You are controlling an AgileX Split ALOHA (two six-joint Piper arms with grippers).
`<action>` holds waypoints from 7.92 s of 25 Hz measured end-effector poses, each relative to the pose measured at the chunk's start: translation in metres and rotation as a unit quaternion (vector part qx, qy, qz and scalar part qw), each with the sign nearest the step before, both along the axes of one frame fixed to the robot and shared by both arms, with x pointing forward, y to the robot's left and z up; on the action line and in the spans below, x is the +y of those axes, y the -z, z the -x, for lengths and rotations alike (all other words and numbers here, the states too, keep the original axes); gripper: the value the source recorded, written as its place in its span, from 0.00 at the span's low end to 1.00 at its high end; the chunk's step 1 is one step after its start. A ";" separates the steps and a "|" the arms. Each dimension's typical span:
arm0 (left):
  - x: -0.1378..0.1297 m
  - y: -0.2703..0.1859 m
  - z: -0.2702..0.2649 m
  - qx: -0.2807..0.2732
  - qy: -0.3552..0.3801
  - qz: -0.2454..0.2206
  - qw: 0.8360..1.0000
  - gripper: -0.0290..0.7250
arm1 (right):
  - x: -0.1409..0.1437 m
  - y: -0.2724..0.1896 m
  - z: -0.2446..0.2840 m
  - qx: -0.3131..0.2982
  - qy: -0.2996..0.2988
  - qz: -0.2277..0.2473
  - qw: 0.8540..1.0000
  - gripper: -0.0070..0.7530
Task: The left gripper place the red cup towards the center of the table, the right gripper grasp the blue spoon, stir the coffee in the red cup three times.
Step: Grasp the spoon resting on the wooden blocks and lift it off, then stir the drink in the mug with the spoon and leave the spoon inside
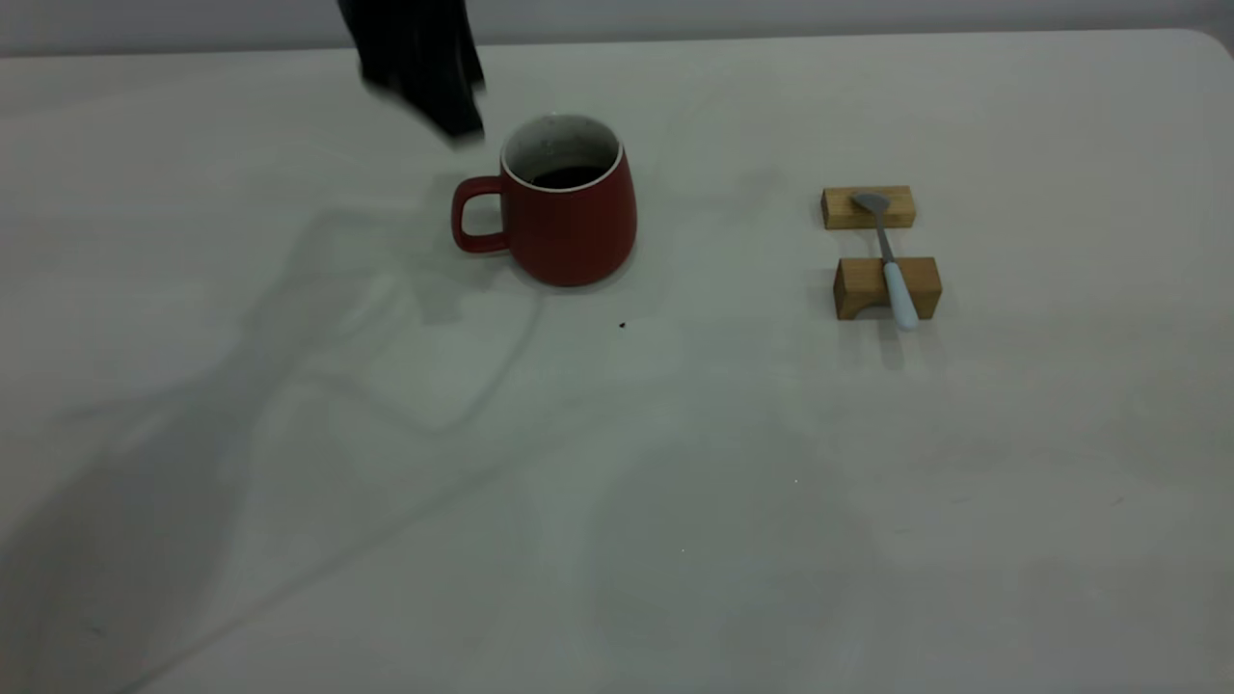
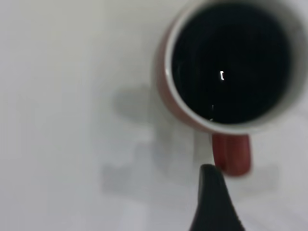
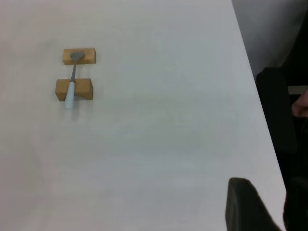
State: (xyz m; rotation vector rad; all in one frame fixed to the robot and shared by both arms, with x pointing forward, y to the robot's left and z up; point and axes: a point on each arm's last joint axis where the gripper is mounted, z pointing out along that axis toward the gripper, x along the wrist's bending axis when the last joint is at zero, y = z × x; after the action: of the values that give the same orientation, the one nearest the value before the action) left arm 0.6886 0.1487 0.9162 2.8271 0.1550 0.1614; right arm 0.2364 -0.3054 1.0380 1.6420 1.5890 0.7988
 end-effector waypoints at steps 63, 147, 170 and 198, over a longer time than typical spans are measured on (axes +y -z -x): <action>0.154 -0.116 0.466 -0.176 -0.597 0.232 0.748 0.77 | 0.001 0.000 0.000 -0.002 -0.003 -0.005 1.000 0.32; 0.154 -0.116 0.466 -0.175 -0.597 0.232 0.748 0.77 | 0.189 0.160 -0.397 0.476 -0.169 -0.352 0.788 0.18; 0.154 -0.116 0.466 -0.175 -0.597 0.232 0.748 0.77 | 0.253 0.136 -0.409 0.500 0.110 -0.718 0.471 0.18; 0.154 -0.116 0.466 -0.176 -0.595 0.230 0.750 0.77 | 0.268 0.221 -0.472 0.558 0.224 -0.735 0.313 0.18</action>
State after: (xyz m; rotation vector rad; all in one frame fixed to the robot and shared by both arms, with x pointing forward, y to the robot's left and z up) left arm 0.2226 0.3027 1.0325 1.7411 1.6129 0.7737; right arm 0.7088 -0.0374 0.8167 4.4531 0.1137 0.6647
